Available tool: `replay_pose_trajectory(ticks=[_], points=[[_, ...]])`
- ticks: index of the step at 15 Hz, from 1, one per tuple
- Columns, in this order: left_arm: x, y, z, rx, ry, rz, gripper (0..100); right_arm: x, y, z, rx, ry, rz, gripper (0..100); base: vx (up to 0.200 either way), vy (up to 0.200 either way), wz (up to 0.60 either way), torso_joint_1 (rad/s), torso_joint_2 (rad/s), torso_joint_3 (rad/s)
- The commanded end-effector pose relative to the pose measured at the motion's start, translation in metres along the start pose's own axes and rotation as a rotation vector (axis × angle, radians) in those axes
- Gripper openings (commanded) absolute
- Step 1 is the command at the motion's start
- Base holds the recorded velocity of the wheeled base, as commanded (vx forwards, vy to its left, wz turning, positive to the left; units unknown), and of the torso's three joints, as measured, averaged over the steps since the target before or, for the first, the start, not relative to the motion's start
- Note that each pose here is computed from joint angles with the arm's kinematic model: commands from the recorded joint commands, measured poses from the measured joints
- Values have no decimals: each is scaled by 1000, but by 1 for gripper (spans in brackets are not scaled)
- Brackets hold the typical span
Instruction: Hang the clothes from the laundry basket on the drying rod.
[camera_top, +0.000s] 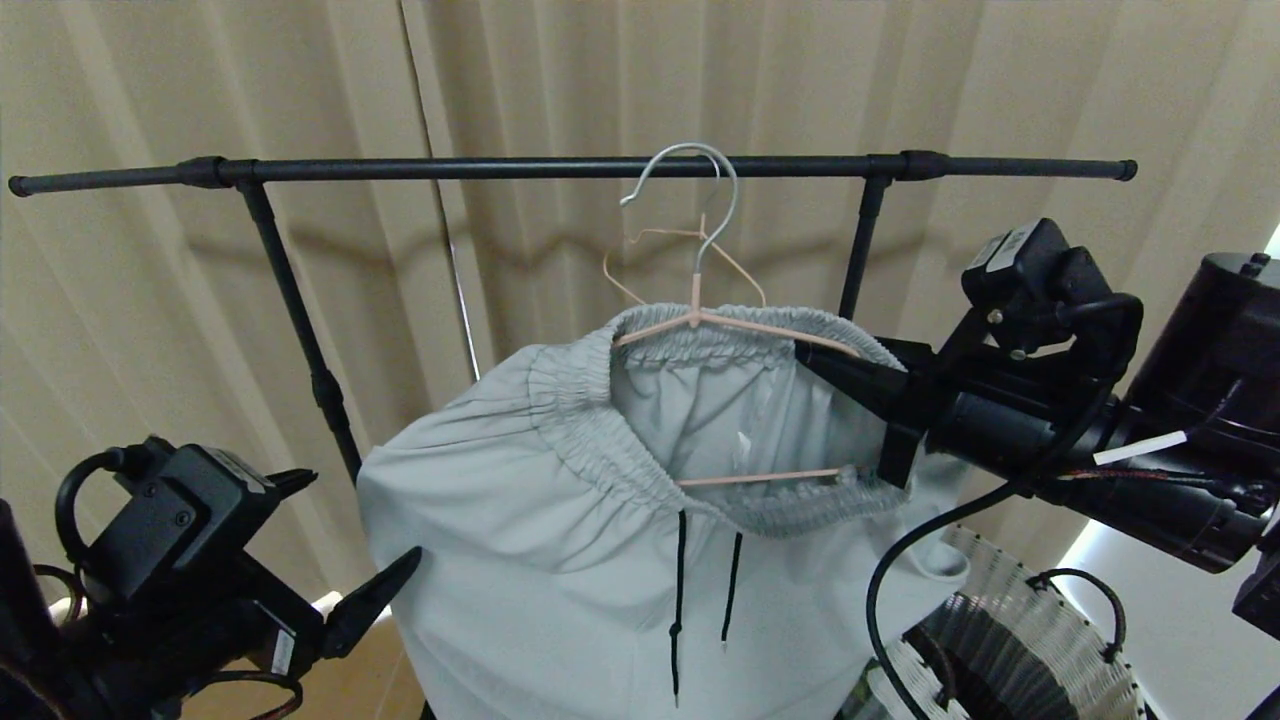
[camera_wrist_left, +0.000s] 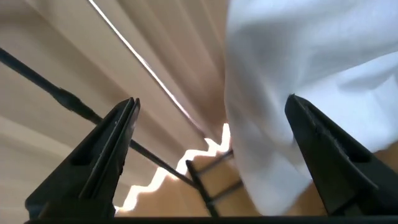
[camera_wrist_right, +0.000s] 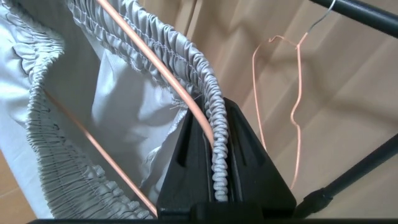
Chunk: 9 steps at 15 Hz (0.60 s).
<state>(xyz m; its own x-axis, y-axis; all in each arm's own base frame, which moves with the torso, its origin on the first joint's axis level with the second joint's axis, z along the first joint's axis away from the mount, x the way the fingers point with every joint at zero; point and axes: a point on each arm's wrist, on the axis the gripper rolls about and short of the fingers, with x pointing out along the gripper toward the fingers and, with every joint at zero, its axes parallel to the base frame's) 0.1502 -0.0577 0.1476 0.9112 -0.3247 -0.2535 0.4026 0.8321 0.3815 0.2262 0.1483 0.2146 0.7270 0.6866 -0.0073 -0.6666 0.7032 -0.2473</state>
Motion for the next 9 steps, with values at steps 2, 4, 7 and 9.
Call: replay_pose_trajectory(ticks=[2,4,7,9], points=[[3,-1,-3,-64,12,-27,100,-2,0,4,-2,-15,0,0,0,0,0,0,0,0],[11,-2,-3,-148,20,-71,100,-4,1,6,-3,-26,4,0,0,0,0,0,0,0],[13,-2,-3,-149,18,-94,0,-6,1,9,-5,-34,5,0,0,0,0,0,0,0],[19,0,3,-151,8,-88,0,-8,1,10,-6,-40,4,0,0,0,0,0,0,0]])
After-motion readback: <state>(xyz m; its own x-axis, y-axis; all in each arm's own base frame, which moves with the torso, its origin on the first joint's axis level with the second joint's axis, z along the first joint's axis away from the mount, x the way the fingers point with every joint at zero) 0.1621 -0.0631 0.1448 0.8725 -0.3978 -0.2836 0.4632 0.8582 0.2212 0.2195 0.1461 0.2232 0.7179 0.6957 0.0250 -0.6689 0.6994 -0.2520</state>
